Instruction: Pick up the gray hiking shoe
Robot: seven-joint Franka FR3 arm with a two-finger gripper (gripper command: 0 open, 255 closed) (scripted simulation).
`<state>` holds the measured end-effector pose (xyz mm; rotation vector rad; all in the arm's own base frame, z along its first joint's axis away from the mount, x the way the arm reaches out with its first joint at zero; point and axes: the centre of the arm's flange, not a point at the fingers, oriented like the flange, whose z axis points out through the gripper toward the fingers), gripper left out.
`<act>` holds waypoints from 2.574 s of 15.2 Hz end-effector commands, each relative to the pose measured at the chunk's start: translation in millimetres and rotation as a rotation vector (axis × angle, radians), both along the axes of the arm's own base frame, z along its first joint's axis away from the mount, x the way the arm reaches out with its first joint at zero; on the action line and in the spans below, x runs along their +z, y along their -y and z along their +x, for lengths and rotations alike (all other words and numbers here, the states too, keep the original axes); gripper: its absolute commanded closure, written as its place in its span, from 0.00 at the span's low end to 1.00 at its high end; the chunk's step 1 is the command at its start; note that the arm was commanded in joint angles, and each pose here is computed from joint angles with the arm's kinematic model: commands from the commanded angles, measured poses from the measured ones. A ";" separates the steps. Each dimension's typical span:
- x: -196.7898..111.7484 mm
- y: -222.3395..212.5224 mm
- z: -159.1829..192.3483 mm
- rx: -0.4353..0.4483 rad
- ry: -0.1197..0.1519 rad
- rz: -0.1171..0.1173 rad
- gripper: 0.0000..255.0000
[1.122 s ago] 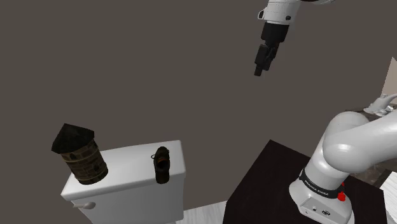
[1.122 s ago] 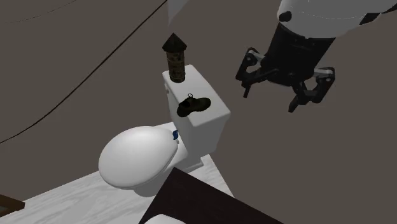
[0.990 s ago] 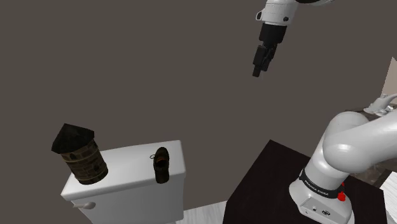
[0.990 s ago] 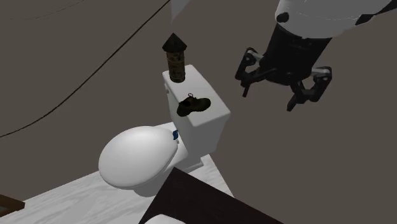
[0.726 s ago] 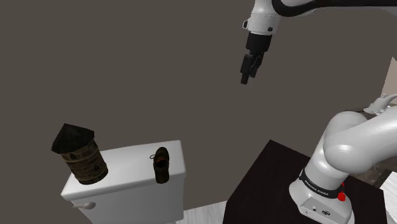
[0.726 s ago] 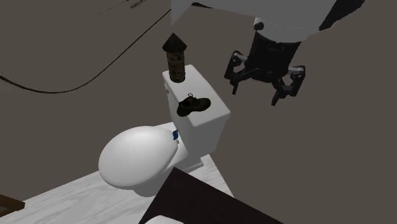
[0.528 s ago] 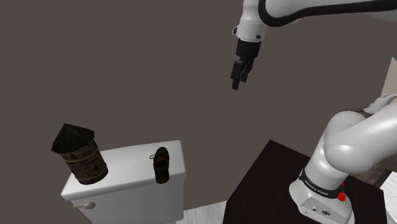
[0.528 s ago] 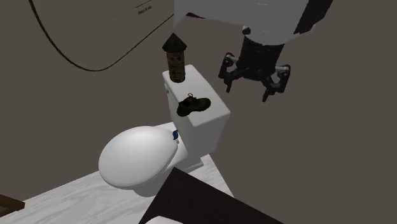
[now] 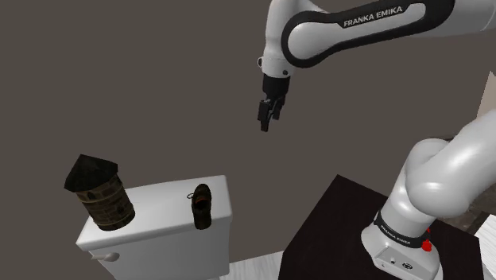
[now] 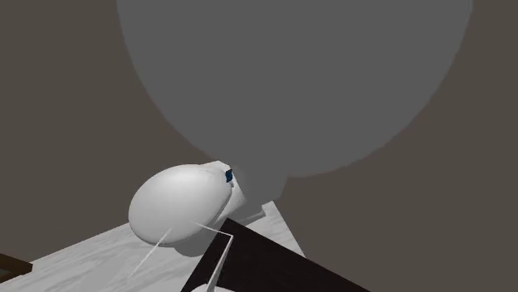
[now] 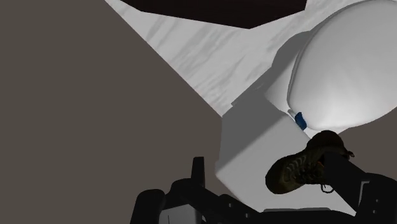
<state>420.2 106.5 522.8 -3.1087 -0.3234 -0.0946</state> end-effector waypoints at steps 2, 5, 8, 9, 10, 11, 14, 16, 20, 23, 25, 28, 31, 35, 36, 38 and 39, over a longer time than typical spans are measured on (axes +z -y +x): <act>-20.9 -26.0 21.8 0.031 -0.001 -0.007 0.00; -43.5 -52.2 42.7 0.060 -0.002 -0.015 0.00; -66.2 -78.8 62.7 0.090 -0.004 -0.023 0.00; -73.9 -87.7 69.2 0.100 -0.004 -0.025 0.00; -81.5 -96.8 75.6 0.110 -0.005 -0.028 0.00; -89.2 -105.8 81.9 0.120 -0.005 -0.031 0.00; -112.5 -133.2 100.2 0.150 -0.007 -0.039 0.00; -128.1 -151.7 112.0 0.170 -0.008 -0.044 0.00; -159.7 -189.0 134.3 0.210 -0.010 -0.054 0.00; -183.7 -217.4 150.1 0.240 -0.011 -0.062 0.00; -199.8 -236.5 160.1 0.260 -0.012 -0.067 0.00; -219.7 -253.7 168.7 0.278 -0.013 -0.072 0.00; -235.5 -253.7 168.7 0.278 -0.013 -0.072 0.00; -254.4 -253.7 168.7 0.278 -0.013 -0.072 0.00; -254.4 -253.7 168.7 0.278 -0.013 -0.072 0.00; -254.7 -253.7 169.4 0.278 -0.013 -0.072 1.00; -254.7 -253.8 169.5 0.278 -0.013 -0.072 1.00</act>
